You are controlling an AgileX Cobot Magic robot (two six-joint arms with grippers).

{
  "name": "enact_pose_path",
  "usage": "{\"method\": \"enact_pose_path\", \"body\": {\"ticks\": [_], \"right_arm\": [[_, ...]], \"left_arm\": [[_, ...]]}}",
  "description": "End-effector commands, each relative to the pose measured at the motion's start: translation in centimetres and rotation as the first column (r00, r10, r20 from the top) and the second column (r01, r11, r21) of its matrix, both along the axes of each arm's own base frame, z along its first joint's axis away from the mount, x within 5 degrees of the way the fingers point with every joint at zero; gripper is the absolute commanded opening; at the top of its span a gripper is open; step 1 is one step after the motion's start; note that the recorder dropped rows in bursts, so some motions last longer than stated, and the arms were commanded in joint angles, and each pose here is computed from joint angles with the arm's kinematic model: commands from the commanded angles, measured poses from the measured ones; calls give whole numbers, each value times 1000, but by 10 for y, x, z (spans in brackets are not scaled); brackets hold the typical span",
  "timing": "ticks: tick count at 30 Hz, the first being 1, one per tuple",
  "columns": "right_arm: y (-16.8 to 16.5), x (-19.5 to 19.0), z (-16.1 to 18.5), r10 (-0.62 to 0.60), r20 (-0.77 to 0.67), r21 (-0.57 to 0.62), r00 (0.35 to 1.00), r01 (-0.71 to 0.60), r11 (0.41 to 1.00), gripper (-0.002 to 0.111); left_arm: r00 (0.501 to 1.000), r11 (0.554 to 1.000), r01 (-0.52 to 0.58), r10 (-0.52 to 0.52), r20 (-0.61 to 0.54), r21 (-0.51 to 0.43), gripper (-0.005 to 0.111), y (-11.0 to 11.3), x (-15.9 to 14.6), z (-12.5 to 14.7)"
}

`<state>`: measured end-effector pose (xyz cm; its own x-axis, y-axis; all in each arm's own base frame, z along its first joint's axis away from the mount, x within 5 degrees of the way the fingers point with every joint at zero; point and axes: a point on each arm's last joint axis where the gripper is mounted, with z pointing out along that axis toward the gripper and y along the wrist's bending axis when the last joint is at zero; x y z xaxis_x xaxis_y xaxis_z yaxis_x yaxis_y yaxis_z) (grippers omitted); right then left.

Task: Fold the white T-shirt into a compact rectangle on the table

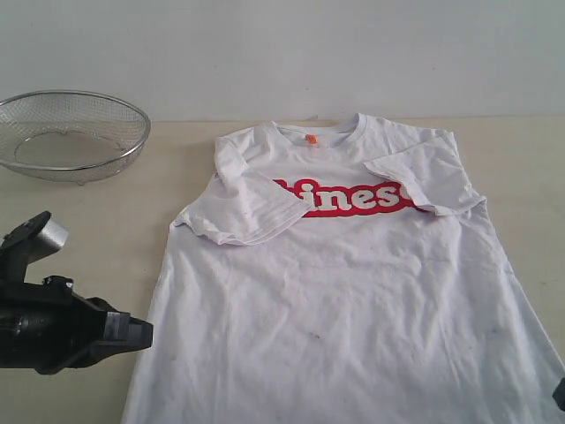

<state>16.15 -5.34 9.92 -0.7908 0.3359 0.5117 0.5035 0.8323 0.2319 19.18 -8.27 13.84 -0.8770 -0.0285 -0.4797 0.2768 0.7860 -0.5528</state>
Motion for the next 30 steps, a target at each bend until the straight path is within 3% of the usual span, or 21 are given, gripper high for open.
{"method": "enact_pose_path", "body": {"ticks": [1, 3, 6, 11, 16, 21, 30], "right_arm": [[-9, 14, -9, -10, 103, -62, 995, 16, 998, 17], [-13, 23, -6, 10, 140, -71, 990, 0, 997, 0], [-12, 25, -3, 12, 139, -41, 990, -6, 999, 0], [2, 35, 18, 18, 282, 149, 959, -63, 987, 0], [7, 36, 53, 21, 438, 116, 899, -79, 990, 0], [8, 44, 84, -4, 622, 63, 783, -45, 997, 0], [1, 80, 122, -46, 828, 57, 559, -3, 998, 0]], "left_arm": [[1000, 1000, 12, -12, 9, -10, 5, -2, 0, 1], [1000, 1000, 18, -18, 15, -7, 5, -2, 0, 1], [1000, 1000, 22, -21, 18, -5, 5, -2, 0, 1], [999, 1000, 24, -24, 20, -3, 5, -2, 0, 1], [999, 1000, 31, -31, 27, 3, 5, -2, 1, 1], [999, 1000, 23, -23, 27, 18, 5, 0, 1, 0], [999, 999, 15, -17, 30, 43, 5, 1, 2, -1]]}}
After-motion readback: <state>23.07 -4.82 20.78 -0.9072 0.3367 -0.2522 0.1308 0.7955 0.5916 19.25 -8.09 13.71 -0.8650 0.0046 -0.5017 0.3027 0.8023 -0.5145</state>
